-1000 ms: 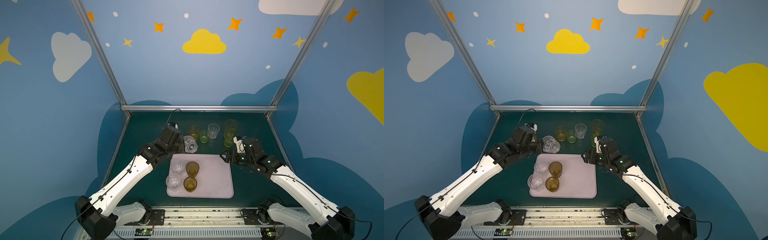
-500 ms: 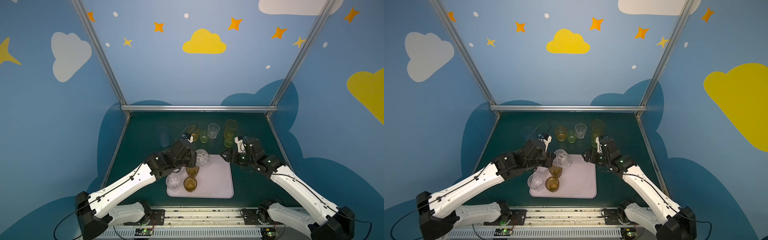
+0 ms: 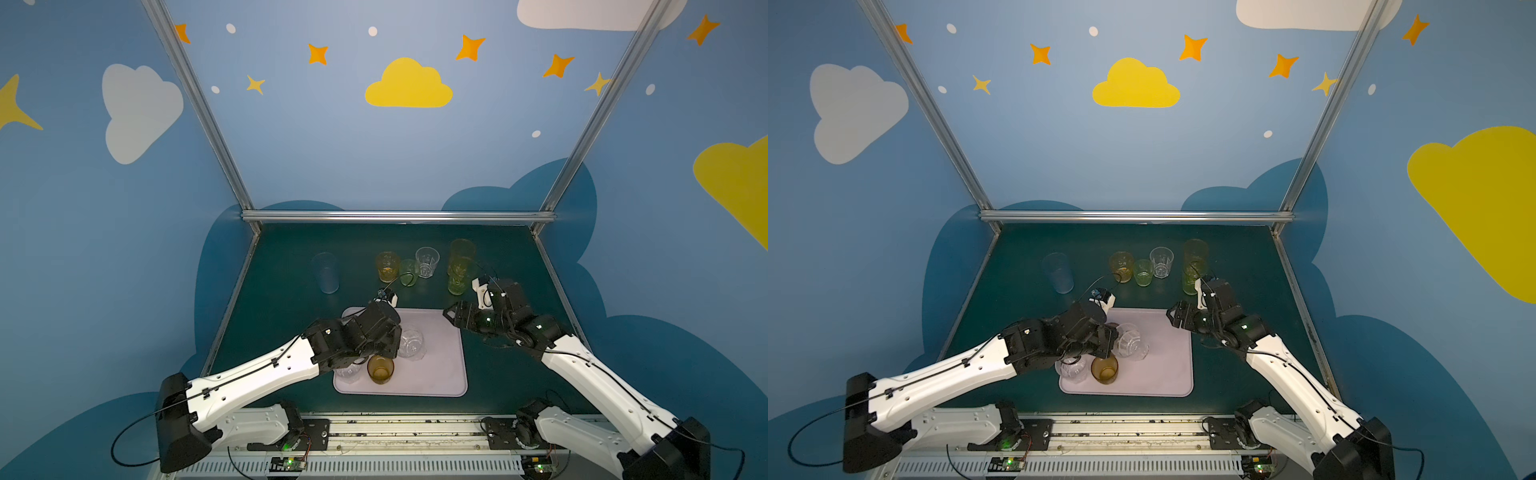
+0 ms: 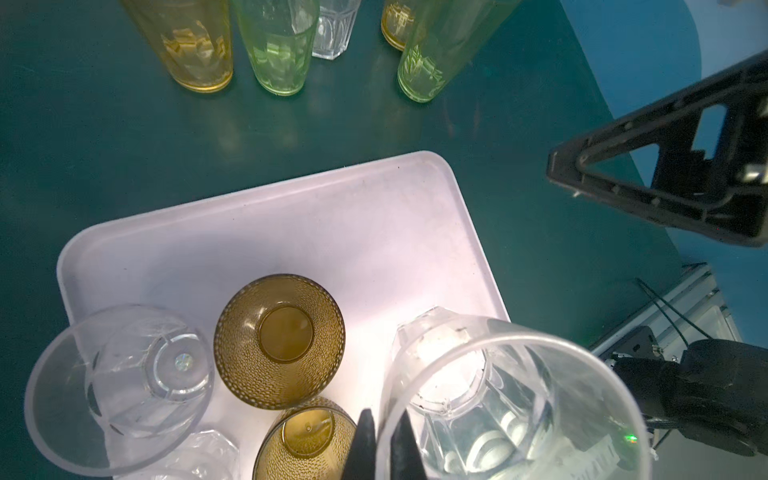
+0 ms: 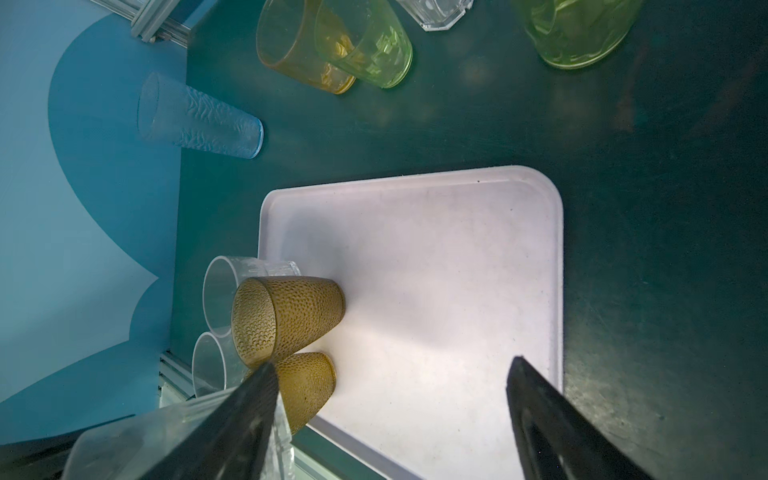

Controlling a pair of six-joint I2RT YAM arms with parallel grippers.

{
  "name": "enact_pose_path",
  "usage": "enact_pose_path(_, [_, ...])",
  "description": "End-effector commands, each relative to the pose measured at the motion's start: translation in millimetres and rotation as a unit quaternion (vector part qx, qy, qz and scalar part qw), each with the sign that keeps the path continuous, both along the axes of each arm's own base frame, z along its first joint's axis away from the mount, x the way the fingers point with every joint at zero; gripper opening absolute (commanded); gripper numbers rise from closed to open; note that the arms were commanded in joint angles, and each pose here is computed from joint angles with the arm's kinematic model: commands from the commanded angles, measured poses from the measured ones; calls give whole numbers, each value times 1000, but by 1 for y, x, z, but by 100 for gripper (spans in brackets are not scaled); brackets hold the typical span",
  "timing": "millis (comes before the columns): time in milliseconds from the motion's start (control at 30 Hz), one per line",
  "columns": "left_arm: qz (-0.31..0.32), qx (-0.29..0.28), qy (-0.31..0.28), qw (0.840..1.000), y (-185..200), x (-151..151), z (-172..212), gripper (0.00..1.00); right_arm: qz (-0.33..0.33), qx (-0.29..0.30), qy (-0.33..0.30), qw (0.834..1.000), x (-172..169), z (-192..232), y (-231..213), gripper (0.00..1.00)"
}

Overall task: Place the glasses into the tray
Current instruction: 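Carry the clear faceted glass over the tray and lower it beside the gold glasses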

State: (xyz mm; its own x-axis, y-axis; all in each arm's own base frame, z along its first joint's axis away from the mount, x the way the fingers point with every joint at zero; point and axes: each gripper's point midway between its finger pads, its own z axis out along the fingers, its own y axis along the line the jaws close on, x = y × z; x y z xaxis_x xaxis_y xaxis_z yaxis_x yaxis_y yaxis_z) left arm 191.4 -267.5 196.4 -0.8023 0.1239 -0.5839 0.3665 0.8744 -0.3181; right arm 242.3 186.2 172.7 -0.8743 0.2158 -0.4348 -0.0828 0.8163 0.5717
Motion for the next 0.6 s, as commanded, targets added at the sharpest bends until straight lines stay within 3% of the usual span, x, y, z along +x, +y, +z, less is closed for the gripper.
enact_pose_path(0, [4, -17, -8, 1000, -9, 1, 6, 4, -4, 7, -1, 1000, 0, 1, 0, 86])
enact_pose_path(567, [-2, 34, 14, 999, -18, -5, -25, 4, -8, 9, 11, 1000, 0, -5, 0, 86])
